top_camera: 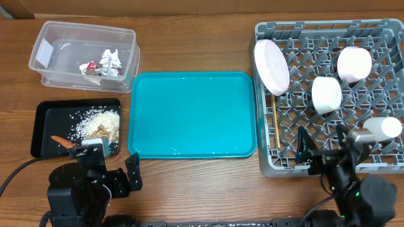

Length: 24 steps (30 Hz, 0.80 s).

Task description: Sort waste into correct bins and load items into the dishwasher

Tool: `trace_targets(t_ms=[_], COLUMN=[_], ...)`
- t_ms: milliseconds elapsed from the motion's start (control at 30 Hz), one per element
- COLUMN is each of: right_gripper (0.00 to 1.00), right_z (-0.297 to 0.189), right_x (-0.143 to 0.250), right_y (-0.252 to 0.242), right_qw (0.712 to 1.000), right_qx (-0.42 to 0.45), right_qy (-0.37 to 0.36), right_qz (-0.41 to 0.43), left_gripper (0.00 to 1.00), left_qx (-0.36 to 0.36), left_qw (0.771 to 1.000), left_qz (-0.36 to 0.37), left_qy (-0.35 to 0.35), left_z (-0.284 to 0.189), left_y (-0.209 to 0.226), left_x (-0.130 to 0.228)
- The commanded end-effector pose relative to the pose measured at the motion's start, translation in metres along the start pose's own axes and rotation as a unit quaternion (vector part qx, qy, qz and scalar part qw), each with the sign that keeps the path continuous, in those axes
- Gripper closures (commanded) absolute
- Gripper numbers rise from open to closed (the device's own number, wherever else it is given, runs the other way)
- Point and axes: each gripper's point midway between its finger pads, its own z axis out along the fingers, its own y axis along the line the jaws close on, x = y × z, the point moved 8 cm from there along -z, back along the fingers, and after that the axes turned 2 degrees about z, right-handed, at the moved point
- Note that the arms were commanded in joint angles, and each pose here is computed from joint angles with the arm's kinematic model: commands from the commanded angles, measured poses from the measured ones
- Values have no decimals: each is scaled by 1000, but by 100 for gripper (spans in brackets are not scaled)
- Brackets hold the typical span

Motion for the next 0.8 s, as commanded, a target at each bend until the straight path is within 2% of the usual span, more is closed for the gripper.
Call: trace_targets(t_ms=[0, 167, 300, 467, 567, 767], right_gripper=[0, 0, 0, 0, 0, 0], right_z=[6, 16, 25, 39, 43, 43], right_x=[21, 35, 46, 79, 98, 97], right_y=[-6, -10, -16, -27, -31, -31], right_qw=[998, 990, 987, 991, 997, 997], right_qx=[-10, -26, -20, -4, 9, 9], right_qy=[-56, -138, -160, -131, -72, -75], right_qz=[-11, -24, -25, -31, -24, -22], left_gripper=[0, 0, 0, 0, 0, 0], left_qx=[-1, -1, -1, -1, -1, -1], left_qw=[1000, 1000, 1000, 1000, 1000, 1000], left_qz=[-4, -4, -4, -4, -4, -4], left_qy=[-2, -2, -2, -2, -2, -2], left_z=[0, 0, 0, 0, 0, 0], left_y=[0, 0, 0, 0, 0, 0], left_x=[1, 1, 1, 1, 1, 1])
